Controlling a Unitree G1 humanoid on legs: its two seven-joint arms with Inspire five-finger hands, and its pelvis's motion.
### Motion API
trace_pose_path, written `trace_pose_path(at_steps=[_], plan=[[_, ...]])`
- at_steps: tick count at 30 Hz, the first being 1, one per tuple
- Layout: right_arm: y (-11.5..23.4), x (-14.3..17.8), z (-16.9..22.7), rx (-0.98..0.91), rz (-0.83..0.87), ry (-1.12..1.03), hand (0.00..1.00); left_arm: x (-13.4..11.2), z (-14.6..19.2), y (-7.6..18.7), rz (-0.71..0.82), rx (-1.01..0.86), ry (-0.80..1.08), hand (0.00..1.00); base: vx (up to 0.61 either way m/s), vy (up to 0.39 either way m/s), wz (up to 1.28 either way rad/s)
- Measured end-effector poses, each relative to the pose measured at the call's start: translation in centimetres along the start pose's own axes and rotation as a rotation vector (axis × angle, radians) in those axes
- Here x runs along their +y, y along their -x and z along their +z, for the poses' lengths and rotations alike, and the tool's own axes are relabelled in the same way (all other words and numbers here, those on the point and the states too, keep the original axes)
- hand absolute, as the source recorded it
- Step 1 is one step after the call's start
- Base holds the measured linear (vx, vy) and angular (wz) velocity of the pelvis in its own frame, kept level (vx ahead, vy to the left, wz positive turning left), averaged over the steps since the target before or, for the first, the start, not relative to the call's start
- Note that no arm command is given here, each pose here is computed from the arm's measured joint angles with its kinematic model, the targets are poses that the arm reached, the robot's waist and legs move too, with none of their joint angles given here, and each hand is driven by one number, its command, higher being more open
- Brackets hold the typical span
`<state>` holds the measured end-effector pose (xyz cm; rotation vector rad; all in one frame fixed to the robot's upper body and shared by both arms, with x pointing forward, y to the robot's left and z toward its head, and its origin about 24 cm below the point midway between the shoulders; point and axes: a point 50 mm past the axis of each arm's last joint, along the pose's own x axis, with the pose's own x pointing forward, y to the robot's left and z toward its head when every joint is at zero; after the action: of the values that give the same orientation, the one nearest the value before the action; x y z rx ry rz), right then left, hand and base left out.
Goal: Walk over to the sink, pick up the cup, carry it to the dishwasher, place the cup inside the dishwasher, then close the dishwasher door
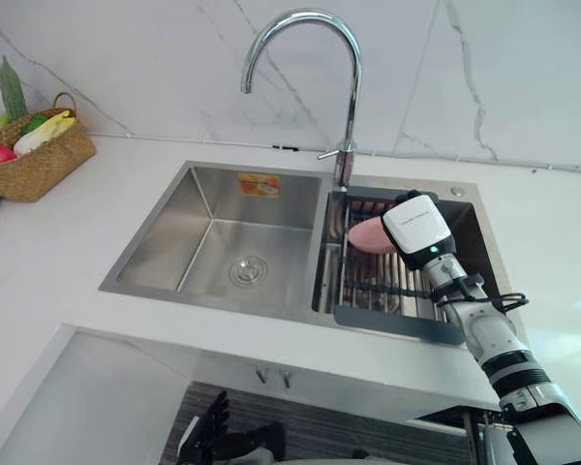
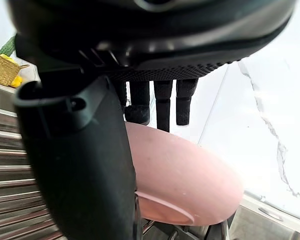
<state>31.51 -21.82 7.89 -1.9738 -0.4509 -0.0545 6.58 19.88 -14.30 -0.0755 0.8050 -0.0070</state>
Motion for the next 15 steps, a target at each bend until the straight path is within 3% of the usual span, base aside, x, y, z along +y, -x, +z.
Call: trace_pose_path(at_steps=[15], plan=[[0.8,1.6,1.0,-0.036,0.09,-0.007,1.0,0.0,0.1,0.0,0.001,-0.01,-0.003,1.0,0.0,0.0,0.01]])
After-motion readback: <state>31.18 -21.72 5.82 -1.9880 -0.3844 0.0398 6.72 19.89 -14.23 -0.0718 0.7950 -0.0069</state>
